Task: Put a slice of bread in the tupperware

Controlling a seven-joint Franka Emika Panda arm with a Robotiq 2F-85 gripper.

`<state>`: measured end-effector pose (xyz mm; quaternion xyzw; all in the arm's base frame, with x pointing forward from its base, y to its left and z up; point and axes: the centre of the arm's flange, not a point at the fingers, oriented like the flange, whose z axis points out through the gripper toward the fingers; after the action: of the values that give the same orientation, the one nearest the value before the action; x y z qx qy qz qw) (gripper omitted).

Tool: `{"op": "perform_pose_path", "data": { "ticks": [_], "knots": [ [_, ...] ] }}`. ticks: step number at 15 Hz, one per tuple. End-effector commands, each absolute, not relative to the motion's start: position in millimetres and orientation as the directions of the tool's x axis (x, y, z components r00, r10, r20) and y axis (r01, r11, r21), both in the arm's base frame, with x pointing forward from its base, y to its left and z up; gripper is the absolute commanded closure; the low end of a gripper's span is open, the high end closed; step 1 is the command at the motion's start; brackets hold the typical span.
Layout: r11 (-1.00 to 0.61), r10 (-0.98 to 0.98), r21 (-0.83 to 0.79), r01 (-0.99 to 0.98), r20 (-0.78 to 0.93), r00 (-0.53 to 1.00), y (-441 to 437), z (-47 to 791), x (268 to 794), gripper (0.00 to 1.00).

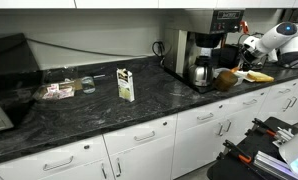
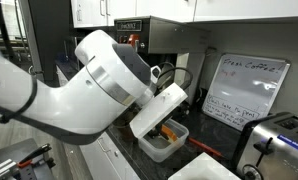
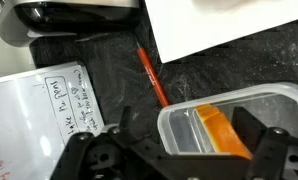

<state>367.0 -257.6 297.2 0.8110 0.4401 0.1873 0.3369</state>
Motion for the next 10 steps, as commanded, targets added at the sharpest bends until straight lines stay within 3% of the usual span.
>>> {"op": "perform_pose_path", "data": {
  "ticks": [1,10],
  "knots": [
    [-0.354,0.843,0.714,0.604,-0.037,0.537,-259,310,361,0.00],
    [-0.282,0.801,0.713,0.642,-0.193,0.567,-267,340,342,0.00]
  ]
}}
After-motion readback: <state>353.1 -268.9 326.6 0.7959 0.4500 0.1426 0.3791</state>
